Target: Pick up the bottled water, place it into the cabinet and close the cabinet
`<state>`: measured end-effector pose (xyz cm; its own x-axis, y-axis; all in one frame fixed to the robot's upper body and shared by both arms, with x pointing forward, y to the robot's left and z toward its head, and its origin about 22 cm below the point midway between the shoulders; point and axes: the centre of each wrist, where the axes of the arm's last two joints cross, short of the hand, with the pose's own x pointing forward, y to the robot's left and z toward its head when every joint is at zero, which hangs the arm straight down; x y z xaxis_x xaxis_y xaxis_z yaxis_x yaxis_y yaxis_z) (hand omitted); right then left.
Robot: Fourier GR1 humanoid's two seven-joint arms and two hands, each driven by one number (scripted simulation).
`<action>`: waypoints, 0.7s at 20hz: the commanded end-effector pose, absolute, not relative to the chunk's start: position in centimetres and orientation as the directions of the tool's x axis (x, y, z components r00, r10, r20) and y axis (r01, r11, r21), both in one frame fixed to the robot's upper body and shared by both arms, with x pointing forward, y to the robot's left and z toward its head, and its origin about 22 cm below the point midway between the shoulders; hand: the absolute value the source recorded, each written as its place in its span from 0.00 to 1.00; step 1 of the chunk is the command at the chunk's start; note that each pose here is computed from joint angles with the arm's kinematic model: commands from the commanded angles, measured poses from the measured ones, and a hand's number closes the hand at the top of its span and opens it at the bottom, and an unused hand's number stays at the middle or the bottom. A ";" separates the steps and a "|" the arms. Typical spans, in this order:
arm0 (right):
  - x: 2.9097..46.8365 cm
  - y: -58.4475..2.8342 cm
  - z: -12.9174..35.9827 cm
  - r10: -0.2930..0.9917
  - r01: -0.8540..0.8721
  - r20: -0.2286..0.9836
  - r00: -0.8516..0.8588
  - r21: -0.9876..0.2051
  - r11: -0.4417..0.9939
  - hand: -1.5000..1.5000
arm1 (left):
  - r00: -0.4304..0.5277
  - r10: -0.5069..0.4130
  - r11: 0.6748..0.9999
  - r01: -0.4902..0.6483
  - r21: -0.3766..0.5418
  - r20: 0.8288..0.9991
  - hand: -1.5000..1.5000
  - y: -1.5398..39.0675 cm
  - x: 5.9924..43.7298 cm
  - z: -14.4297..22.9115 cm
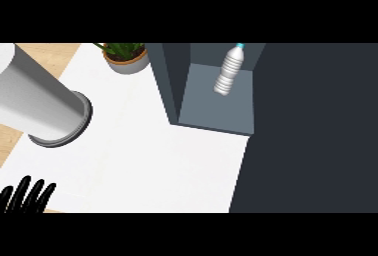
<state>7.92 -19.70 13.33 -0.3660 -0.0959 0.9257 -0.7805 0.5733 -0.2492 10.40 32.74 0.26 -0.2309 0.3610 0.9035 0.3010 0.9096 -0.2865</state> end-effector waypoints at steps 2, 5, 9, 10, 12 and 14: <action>8.5 -17.8 13.6 -0.015 -0.830 0.937 -0.350 -0.302 0.469 1.00 | -0.261 0.360 0.907 0.323 -0.270 0.896 0.00 33.6 10.9 0.9; 9.0 -17.3 13.4 -0.042 -0.830 0.943 -0.330 -0.268 0.489 1.00 | -0.255 0.356 0.906 0.330 -0.265 0.899 0.00 34.3 11.1 1.0; 9.6 -16.9 13.2 -0.051 -0.828 0.953 -0.299 -0.233 0.509 1.00 | -0.247 0.355 0.902 0.343 -0.261 0.902 0.00 35.0 11.2 1.6; 9.8 -16.8 13.1 -0.059 -0.817 0.951 -0.305 -0.229 0.529 1.00 | -0.229 0.352 0.901 0.345 -0.262 0.907 0.00 35.2 10.8 1.3; 10.3 -16.7 12.9 -0.056 -0.810 0.956 -0.287 -0.211 0.547 1.00 | -0.264 0.355 0.900 0.356 -0.251 0.897 0.00 35.1 11.7 2.1; 10.5 -16.5 12.6 -0.071 -0.811 0.962 -0.262 -0.180 0.556 1.00 | -0.259 0.345 0.903 0.353 -0.244 0.902 0.00 35.6 11.6 2.0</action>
<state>9.69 -18.43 14.03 -0.3748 -0.0847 0.9232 -0.8173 0.5002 -0.2859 11.45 35.13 1.73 -0.2521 0.3384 0.9066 0.3368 0.9090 -0.2457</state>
